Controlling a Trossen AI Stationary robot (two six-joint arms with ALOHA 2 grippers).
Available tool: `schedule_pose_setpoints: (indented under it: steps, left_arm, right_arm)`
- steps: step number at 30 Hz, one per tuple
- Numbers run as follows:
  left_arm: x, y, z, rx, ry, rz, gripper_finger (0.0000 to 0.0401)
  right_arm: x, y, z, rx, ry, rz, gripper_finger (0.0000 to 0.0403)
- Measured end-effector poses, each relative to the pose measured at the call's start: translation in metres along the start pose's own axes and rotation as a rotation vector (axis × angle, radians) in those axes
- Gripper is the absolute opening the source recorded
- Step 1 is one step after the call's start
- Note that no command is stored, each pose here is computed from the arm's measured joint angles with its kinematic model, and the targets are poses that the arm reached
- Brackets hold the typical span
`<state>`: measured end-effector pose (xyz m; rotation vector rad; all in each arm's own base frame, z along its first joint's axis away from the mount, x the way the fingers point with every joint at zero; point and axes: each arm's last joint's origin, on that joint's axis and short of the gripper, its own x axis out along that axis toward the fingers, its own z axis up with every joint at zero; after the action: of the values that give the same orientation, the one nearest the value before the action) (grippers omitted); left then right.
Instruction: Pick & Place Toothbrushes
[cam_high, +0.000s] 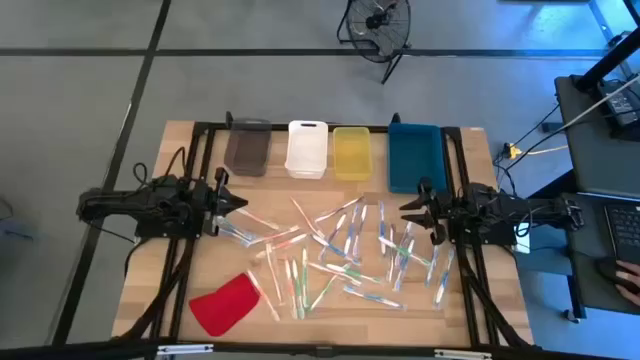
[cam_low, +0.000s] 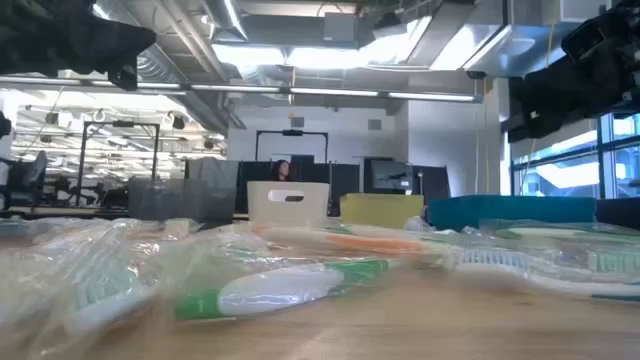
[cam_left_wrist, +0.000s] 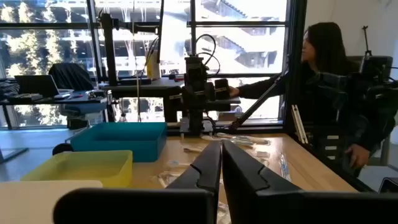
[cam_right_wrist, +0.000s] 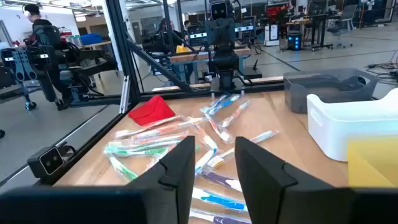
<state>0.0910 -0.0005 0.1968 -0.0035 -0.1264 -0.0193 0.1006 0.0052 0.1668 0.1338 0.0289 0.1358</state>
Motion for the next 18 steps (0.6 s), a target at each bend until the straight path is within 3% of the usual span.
schedule_pose_setpoints:
  steps: [18]
  left_arm:
    - [0.0, 0.0, 0.0, 0.0, 0.0, 0.0, 0.001]
  right_arm:
    - [0.0, 0.0, 0.0, 0.0, 0.0, 0.0, 0.0157]
